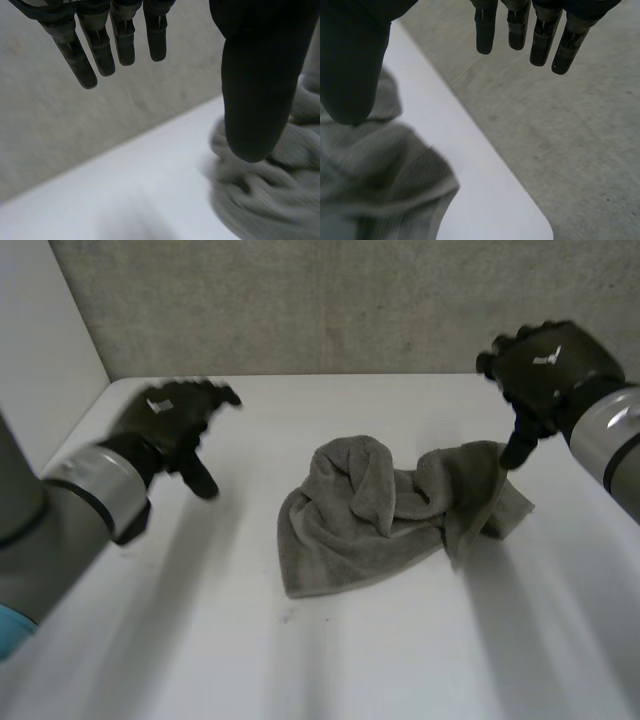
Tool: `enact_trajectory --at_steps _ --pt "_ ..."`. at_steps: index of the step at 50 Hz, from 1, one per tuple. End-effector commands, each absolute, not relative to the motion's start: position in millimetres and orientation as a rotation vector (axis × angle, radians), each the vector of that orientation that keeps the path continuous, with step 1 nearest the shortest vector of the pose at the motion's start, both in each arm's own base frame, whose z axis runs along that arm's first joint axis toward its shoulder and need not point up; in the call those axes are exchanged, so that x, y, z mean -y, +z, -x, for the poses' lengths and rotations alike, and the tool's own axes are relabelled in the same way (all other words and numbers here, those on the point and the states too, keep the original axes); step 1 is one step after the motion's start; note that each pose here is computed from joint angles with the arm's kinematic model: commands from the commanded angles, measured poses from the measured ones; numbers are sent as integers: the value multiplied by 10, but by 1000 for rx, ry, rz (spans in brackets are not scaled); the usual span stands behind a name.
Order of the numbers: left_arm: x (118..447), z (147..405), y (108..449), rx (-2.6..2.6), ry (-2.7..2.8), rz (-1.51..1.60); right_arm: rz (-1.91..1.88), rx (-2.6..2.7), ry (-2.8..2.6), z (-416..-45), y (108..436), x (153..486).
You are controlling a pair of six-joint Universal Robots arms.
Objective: Fold the towel.
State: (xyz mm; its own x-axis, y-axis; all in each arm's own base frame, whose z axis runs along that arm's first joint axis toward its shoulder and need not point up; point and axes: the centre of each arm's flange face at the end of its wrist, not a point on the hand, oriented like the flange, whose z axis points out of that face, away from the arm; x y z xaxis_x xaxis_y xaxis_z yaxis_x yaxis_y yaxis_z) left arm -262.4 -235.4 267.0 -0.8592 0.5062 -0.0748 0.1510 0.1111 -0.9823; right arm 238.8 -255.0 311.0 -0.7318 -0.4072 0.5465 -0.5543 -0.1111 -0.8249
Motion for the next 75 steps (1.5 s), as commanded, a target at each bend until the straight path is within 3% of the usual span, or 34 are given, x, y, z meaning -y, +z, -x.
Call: enact_trajectory --at_steps 1,18,29,38,48,62,70,75 --pt "2080 2891 2156 2167 1627 765 -1435 1902 1828 -2372 2695 2474" --pt "1958 3213 1385 2173 1696 808 -1775 1658 1747 -2274 1491 2674" --pt "1903 3263 1189 2202 1643 848 -1768 1552 1732 -2199 1222 2885" --pt "1848 3295 1172 2195 1636 863 -1656 1446 1833 -2228 1239 3116" --pt "1913 3373 1129 2183 1640 866 -1310 1763 2002 -2152 1426 3307" --pt "2114 3542 932 2166 1695 988 -1241 1796 2018 -2102 1526 3301" --pt "2271 3615 1084 2051 1844 924 -1199 1789 2011 -2055 1572 3345" --pt "2343 3586 1392 1994 1933 873 -1068 1769 1983 -1959 1827 3392"
